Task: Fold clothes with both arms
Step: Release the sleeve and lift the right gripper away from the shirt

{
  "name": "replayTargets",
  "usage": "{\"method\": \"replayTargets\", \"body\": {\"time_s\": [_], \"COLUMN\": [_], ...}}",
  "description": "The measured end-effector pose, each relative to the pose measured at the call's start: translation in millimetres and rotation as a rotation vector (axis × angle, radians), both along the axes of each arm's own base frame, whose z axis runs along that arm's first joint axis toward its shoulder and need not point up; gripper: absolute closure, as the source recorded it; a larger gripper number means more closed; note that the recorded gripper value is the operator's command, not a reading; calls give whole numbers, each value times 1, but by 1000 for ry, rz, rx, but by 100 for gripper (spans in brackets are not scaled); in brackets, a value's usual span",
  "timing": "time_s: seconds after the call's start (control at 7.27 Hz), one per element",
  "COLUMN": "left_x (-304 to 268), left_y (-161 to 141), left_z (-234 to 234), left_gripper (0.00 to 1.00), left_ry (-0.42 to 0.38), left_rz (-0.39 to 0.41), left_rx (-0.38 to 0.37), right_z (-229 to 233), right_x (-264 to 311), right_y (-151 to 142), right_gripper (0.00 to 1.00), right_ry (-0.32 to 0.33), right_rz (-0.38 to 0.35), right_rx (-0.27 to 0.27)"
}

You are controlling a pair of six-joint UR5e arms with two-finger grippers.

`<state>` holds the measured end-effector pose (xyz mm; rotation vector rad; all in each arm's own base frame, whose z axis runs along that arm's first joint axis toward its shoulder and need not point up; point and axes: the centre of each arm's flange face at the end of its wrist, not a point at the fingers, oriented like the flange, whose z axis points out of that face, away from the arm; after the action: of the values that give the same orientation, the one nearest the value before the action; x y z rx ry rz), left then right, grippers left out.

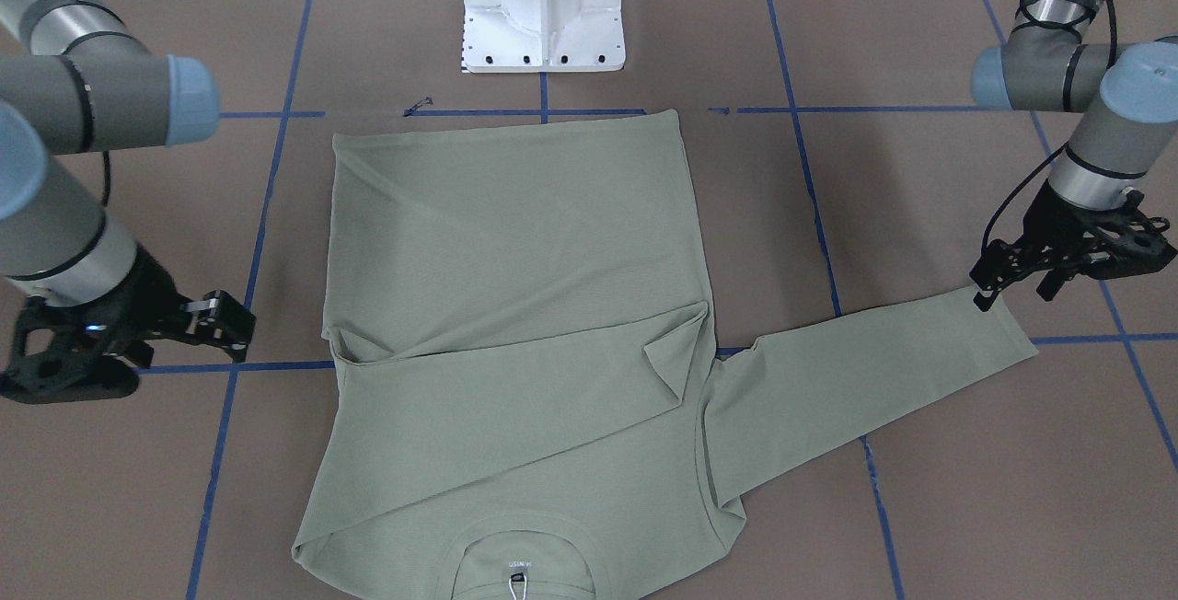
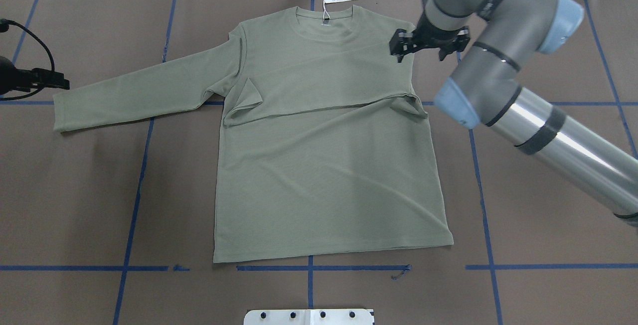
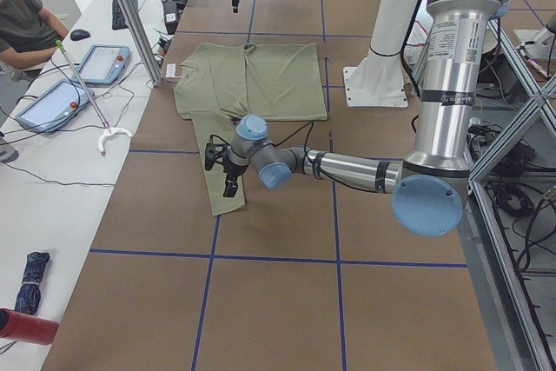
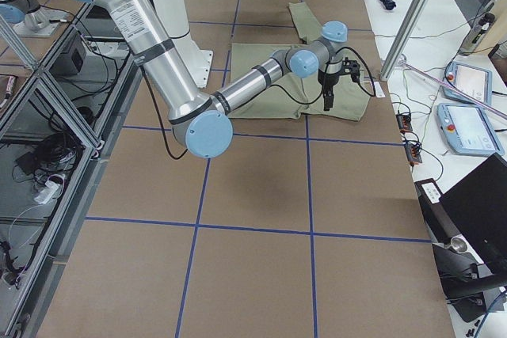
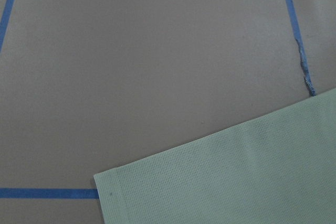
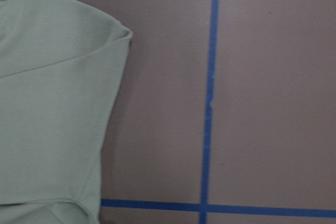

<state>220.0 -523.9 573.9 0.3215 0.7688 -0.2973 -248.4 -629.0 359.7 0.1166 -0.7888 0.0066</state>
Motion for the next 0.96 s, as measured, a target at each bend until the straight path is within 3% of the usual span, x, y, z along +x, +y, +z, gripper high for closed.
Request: {"method": "replayTargets", "body": {"time_s": [0.41, 0.96], "left_x": [12, 34], "left_y": [1, 6], "left_z": [48, 62], "left_gripper": [1, 5], "left_ry": [-48, -62], "left_rz": [-22, 14], "left_rx": [10, -2], "right_z": [65, 70], "right_x": [71, 77], "right_y": [21, 27], "right_gripper": [0, 0], "right_ry": [9, 8], "right_rz": [-61, -68], "right_rx": [26, 32]}}
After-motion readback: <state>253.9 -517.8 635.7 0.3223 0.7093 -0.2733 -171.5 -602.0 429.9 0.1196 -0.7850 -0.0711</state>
